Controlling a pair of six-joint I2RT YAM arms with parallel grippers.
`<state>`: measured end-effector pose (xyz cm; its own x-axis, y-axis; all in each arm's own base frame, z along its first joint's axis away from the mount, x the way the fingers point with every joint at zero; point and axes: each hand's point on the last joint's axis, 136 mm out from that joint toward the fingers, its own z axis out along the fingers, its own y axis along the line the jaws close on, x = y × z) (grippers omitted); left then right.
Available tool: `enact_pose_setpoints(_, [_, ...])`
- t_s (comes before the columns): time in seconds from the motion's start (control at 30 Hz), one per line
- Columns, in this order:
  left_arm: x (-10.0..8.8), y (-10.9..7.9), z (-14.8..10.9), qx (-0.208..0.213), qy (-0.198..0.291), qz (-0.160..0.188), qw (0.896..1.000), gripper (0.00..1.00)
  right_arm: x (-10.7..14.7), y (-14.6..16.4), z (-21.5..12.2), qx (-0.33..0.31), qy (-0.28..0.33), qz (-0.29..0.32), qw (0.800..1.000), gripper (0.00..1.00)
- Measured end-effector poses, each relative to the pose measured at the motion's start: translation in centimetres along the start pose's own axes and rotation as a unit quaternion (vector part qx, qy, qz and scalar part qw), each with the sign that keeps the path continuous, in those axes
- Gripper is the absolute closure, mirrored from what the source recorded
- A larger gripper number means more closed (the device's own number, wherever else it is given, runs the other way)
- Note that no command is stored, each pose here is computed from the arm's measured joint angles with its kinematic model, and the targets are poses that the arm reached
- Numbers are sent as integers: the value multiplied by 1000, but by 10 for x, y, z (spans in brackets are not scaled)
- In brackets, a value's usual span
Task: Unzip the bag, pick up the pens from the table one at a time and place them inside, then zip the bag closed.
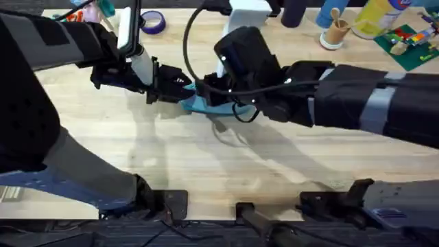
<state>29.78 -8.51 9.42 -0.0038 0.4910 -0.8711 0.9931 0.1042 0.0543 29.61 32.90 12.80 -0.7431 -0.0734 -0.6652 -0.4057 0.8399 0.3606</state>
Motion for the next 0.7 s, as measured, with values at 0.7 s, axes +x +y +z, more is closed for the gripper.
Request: enact_pose_setpoints(0.7, [2,0,-1,0,4,-2,1000,955,-42,-109,-34,123,-30,61,990,971])
